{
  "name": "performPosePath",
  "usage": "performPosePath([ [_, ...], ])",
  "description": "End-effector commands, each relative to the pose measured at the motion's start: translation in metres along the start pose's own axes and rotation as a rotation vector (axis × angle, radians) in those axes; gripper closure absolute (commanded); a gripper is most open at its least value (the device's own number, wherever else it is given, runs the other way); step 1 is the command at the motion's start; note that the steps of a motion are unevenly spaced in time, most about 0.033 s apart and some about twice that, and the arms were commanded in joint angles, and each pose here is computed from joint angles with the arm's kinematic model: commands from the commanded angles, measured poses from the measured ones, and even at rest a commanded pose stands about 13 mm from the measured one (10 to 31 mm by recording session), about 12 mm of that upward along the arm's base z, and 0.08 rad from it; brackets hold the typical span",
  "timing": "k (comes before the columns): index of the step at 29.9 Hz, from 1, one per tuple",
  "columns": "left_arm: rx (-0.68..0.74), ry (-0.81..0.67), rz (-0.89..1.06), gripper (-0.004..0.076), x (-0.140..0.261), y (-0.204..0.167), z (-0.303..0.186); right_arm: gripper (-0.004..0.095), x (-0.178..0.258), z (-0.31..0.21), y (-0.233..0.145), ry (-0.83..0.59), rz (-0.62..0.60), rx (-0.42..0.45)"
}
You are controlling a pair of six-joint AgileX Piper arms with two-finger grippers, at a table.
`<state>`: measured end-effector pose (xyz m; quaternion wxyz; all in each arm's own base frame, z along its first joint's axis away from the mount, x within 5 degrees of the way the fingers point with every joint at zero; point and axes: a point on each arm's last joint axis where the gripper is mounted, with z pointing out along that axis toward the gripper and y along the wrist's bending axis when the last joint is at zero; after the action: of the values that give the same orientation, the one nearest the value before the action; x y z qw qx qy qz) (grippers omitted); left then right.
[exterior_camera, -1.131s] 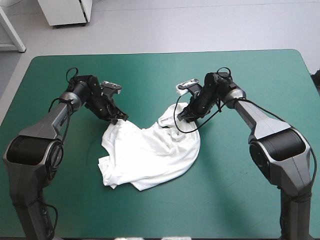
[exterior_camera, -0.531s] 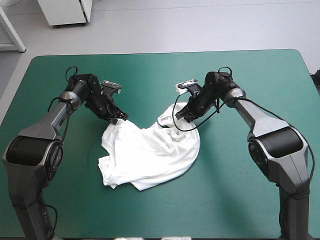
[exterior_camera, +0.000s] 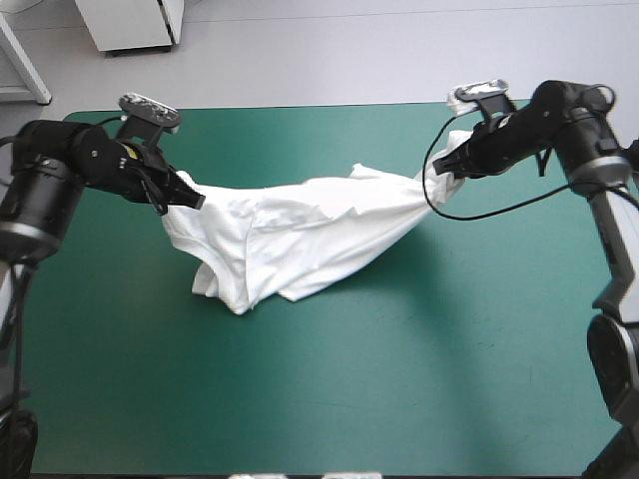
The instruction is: Fold the cloth
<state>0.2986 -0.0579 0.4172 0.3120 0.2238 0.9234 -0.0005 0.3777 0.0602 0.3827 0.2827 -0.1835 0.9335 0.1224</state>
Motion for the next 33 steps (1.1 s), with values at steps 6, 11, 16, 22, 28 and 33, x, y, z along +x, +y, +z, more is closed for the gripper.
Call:
performPosePath([
  [6, -0.162, -0.426, 0.001, 0.0733, 0.003, -0.003, -0.141, 0.0923, 0.016, -0.180, 0.040, -0.494, -0.083, 0.159],
  [11, -0.150, -0.565, 0.002, 0.0733, 0.005, -0.009, -0.179, 0.0923, 0.033, -0.239, 0.064, -0.680, -0.128, 0.209],
  [16, -0.113, -0.612, -0.003, 0.0733, 0.014, -0.016, -0.198, 0.0923, 0.054, -0.266, 0.082, -0.720, -0.142, 0.192],
  [22, -0.107, -0.617, -0.005, 0.0733, 0.043, -0.026, -0.226, 0.0923, 0.087, -0.295, 0.111, -0.736, -0.198, 0.151],
  [28, -0.031, -0.553, 0.010, 0.0733, 0.075, -0.042, -0.232, 0.0923, 0.113, -0.293, 0.123, -0.639, -0.196, 0.089],
  [33, 0.021, -0.598, -0.039, 0.0733, 0.100, -0.051, -0.247, 0.0923, 0.135, -0.294, 0.129, -0.630, -0.176, 0.033],
])
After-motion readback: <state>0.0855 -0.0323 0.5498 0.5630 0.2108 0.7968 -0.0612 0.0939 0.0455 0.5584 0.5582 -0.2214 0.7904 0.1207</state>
